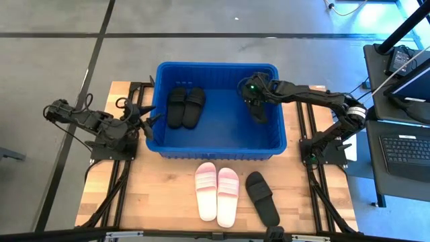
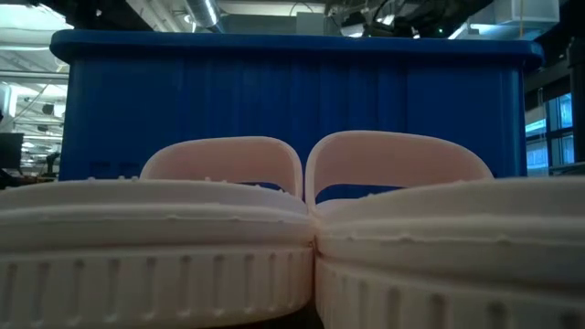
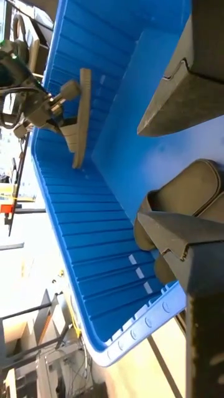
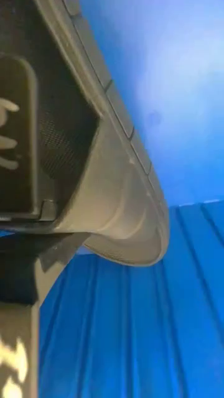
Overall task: Pick and place slides into bin
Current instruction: Put the black slide into the blue bin
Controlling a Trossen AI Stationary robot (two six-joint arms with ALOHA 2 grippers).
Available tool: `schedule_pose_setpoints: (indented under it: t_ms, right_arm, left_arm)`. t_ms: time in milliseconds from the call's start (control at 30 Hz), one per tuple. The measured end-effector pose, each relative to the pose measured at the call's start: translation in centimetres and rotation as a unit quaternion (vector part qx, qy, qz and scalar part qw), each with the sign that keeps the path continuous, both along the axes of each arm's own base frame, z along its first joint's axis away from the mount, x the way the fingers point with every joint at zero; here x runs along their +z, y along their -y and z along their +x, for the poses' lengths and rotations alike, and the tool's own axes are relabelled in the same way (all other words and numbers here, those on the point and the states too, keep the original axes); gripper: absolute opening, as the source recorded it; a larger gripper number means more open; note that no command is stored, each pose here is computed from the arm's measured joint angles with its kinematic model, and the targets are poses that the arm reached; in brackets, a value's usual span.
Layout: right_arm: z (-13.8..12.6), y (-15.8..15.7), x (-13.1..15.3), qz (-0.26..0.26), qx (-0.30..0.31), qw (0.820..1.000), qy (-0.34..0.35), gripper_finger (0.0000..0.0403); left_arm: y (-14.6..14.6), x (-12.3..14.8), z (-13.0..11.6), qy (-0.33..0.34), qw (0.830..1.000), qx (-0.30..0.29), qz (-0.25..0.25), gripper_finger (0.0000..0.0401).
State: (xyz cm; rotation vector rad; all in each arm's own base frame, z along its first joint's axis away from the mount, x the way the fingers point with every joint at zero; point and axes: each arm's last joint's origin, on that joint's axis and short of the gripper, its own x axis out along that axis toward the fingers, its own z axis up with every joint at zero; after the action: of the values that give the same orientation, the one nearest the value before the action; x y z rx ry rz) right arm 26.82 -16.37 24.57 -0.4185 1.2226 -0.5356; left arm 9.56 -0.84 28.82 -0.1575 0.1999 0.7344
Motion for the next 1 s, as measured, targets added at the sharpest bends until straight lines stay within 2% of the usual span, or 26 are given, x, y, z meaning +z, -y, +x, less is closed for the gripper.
schedule_pose_setpoints:
  t_ms: [233, 633, 1000]
  right_arm:
    - [0.9, 1.2, -2.1, -0.006, -0.015, 1.000, -0.013, 0.0013]
    - [1.6, 2.2, -6.4, 0.011, -0.034, 0.995, -0.095, 0.0017]
    - [1.7, 2.3, -7.0, 0.014, -0.034, 0.994, -0.101, 0.0056]
  left_arm:
    - [0.0, 0.0, 0.0, 0.000, 1.000, 0.003, 0.002, 0.0202]
    - [0.0, 0.0, 0.0, 0.000, 1.000, 0.003, 0.002, 0.0202]
    - [0.0, 0.0, 0.0, -0.002, 1.000, 0.003, 0.003, 0.0202]
